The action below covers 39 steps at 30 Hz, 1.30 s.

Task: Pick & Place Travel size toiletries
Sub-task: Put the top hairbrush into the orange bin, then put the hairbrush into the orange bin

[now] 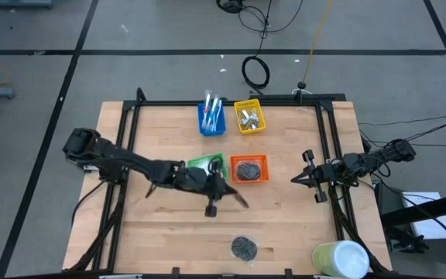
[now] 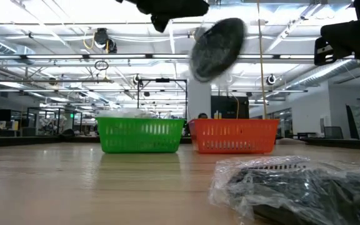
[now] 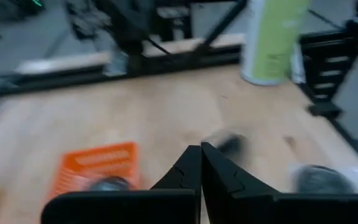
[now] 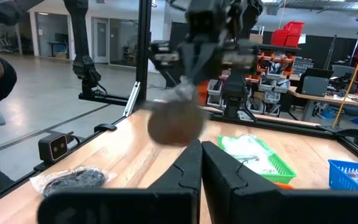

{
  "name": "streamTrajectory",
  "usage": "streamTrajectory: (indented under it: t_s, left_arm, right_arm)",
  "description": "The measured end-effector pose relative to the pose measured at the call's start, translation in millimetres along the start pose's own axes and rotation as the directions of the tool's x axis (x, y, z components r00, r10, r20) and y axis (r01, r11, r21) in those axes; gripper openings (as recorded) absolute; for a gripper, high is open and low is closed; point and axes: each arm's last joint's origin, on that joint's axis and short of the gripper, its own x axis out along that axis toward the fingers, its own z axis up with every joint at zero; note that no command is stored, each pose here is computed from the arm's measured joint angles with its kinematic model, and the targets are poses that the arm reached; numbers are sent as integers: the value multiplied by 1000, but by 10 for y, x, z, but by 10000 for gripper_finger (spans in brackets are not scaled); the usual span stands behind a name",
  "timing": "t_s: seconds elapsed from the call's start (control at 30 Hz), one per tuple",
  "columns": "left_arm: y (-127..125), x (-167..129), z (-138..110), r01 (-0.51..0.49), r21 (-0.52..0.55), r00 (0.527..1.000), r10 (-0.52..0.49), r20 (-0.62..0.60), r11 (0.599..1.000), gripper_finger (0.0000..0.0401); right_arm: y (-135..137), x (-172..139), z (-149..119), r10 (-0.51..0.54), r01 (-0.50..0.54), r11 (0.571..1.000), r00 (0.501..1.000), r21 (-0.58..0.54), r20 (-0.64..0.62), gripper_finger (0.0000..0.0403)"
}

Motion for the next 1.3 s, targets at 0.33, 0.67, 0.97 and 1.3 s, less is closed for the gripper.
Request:
streamTrajectory:
  t_s: [0.33,0.67,0.97,1.3]
  left_arm:
    - [591,37,7,-106,-25,993,107,39,994,0]
    - [912,219,-143,-175,-125,982,182,54,977,0]
    - [987,543,-470,-192,-185,980,198,15,964,13]
    - [952,404,-434,-137,-274,990,121,-76,952,148]
  right_arm:
    - [0,0,0,0,0,1000,1000,0,0,0]
    - [0,0,-1,0,0,1000,1000,0,-1,0]
    - [1,2,-3,0,0,1000,1000,0,-4,0]
    - [1,2,-3,0,0,1000,1000,0,-3,0]
